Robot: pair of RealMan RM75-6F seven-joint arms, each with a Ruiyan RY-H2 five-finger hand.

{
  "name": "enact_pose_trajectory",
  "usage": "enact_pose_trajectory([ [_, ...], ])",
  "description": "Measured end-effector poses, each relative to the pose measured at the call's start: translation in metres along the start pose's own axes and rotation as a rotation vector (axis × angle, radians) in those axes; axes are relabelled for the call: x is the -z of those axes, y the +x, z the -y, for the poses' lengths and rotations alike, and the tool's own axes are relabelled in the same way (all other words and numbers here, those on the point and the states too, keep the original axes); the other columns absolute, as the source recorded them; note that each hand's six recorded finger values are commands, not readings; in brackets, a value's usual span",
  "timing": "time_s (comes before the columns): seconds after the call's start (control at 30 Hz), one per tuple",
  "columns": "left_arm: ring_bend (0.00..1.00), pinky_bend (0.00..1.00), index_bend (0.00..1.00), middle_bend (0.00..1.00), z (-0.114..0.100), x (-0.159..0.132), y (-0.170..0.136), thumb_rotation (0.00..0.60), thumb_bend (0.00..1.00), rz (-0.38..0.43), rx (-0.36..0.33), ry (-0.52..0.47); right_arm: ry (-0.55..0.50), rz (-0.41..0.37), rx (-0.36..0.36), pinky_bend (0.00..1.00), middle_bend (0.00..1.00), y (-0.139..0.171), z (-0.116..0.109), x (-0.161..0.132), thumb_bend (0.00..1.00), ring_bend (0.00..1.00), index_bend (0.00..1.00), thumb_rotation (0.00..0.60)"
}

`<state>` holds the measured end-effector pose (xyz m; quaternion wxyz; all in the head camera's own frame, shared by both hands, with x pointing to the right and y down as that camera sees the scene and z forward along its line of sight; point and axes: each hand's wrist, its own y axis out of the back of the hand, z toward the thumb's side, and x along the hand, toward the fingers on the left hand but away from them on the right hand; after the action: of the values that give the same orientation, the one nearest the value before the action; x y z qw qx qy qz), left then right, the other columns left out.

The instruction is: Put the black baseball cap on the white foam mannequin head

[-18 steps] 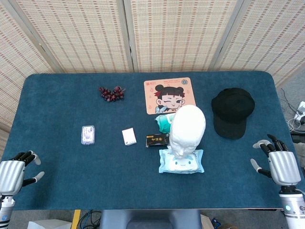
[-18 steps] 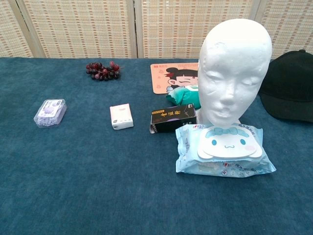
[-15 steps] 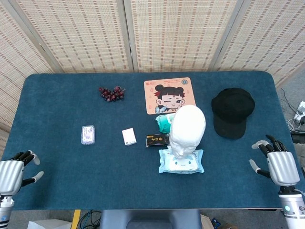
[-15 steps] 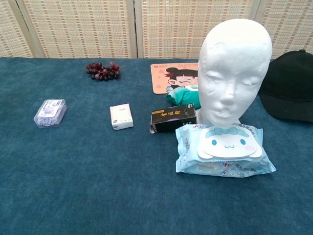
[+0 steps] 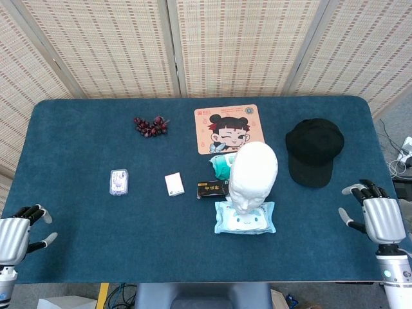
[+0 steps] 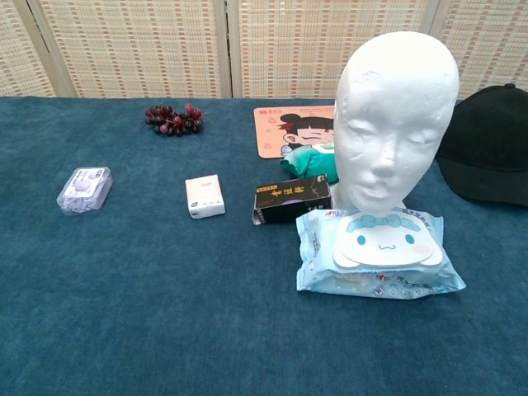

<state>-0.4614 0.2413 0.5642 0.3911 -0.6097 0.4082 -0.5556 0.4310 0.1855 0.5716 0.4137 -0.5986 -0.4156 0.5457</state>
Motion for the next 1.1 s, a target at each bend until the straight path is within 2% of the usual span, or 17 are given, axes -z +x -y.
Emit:
enact_pose_trajectory([
  [0.17, 0.43, 0.67, 0.57, 0.47, 0.002, -0.002, -0.002, 0.6, 0.02, -0.001, 0.003, 0.006, 0.041, -0.014, 0.055, 0.57, 0.63, -0.013, -0.001, 0.004, 0.06, 0.41, 0.6, 0.6],
  [0.27, 0.43, 0.67, 0.57, 0.47, 0.002, -0.004, -0.003, 0.6, 0.02, -0.001, 0.005, 0.009, 0.067, -0.023, 0.083, 0.67, 0.71, -0.022, 0.0, 0.009, 0.01, 0.47, 0.66, 0.6],
  [0.47, 0.43, 0.67, 0.56, 0.47, 0.003, -0.004, -0.004, 0.6, 0.02, -0.007, 0.01, 0.01, 0.093, -0.035, 0.143, 0.79, 0.84, -0.039, 0.007, 0.019, 0.0, 0.58, 0.81, 0.6],
  [0.73, 0.43, 0.67, 0.56, 0.47, 0.002, -0.005, -0.004, 0.6, 0.02, -0.007, 0.016, 0.005, 0.13, -0.039, 0.176, 0.82, 0.88, -0.058, 0.028, 0.029, 0.0, 0.61, 0.84, 0.6],
  [1.1, 0.43, 0.67, 0.56, 0.47, 0.005, -0.004, -0.004, 0.6, 0.02, -0.01, 0.032, 0.005, 0.116, -0.015, 0.118, 0.82, 0.88, -0.08, 0.061, 0.027, 0.0, 0.62, 0.84, 0.6],
])
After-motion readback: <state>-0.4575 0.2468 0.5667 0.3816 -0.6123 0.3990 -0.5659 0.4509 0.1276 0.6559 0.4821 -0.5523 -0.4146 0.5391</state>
